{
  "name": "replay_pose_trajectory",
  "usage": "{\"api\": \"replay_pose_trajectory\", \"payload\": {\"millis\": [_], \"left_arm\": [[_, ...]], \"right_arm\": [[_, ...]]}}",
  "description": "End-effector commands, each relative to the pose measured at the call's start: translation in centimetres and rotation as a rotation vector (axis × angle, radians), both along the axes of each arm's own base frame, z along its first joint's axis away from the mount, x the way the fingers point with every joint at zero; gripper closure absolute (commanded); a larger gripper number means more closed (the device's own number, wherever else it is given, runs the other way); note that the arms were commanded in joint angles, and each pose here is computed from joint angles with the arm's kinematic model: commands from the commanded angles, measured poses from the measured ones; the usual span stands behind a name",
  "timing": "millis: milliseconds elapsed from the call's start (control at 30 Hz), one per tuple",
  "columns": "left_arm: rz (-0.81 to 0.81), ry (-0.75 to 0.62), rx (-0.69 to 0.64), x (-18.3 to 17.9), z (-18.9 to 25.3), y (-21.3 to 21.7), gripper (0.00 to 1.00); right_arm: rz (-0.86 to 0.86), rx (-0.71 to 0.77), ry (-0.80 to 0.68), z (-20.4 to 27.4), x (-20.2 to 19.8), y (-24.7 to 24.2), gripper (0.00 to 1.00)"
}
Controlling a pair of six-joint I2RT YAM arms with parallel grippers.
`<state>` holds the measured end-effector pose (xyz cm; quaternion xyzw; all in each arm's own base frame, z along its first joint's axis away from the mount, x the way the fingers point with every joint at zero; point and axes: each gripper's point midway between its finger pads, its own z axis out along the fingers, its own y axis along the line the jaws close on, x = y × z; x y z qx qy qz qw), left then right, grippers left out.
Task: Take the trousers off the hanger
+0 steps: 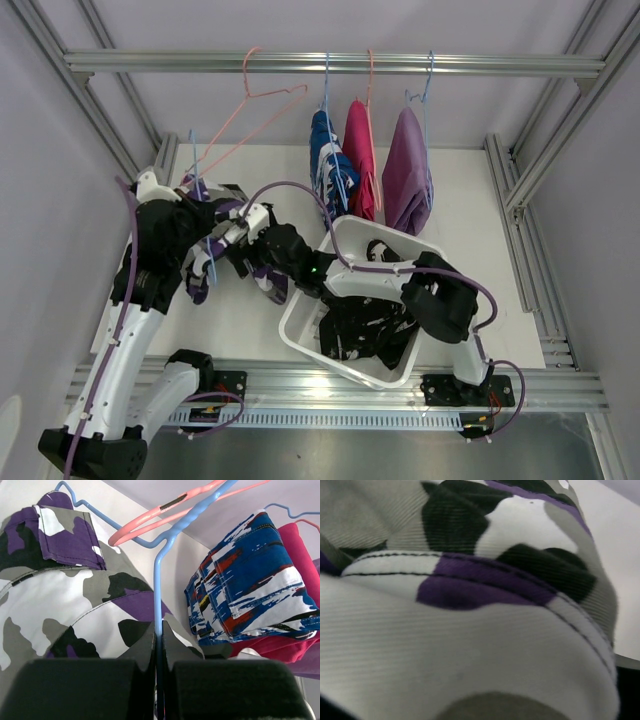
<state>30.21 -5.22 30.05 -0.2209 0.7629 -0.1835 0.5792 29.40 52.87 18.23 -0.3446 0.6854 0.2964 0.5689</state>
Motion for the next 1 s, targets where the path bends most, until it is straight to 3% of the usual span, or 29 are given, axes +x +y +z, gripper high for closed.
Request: {"api": "replay_pose_trajectory", "payload": {"millis": [0, 367, 600, 700, 733, 800, 833, 867, 967], "left_arm": [[-0.036, -0.199, -0.046, 0.3, 5.9, -0.6, 0.99], [-0.057, -0.228, -0.060, -0.5, 7.1, -0.7, 0.99], [-0.071, -0.261, -0.074, -1.3, 8.2, -0.8, 1.00], [-0.068, -0.264, -0.074, -1.4, 8.2, -0.7, 0.99], [-0.068, -0.262, -0.074, -1.3, 8.2, -0.7, 0.99], [-0.058, -0.252, -0.076, -1.1, 7.9, -0.5, 0.99], [-0.063, -0.248, -0.078, -1.0, 7.8, -0.5, 1.00], [-0.057, -0.246, -0.083, -0.9, 7.7, -0.3, 1.00], [-0.054, -0.241, -0.090, -0.7, 7.6, -0.2, 0.99]], "right_arm": [[0.079, 0.153, -0.010, 3.0, -0.5, 2.9, 0.01], [0.098, 0.203, -0.028, 1.7, 0.3, 4.8, 0.01], [-0.039, 0.264, -0.120, 3.0, 3.4, 3.8, 0.01], [-0.074, 0.299, -0.104, 3.2, 4.9, 3.0, 0.29], [-0.071, 0.309, -0.091, 3.5, 4.9, 2.8, 0.54], [-0.065, 0.328, -0.078, 4.3, 4.6, 2.1, 0.76], [-0.065, 0.331, -0.080, 4.7, 4.4, 1.8, 0.93], [-0.070, 0.325, -0.080, 5.0, 4.2, 1.5, 1.00], [-0.069, 0.297, -0.085, 7.4, 3.4, 0.4, 1.00]]}}
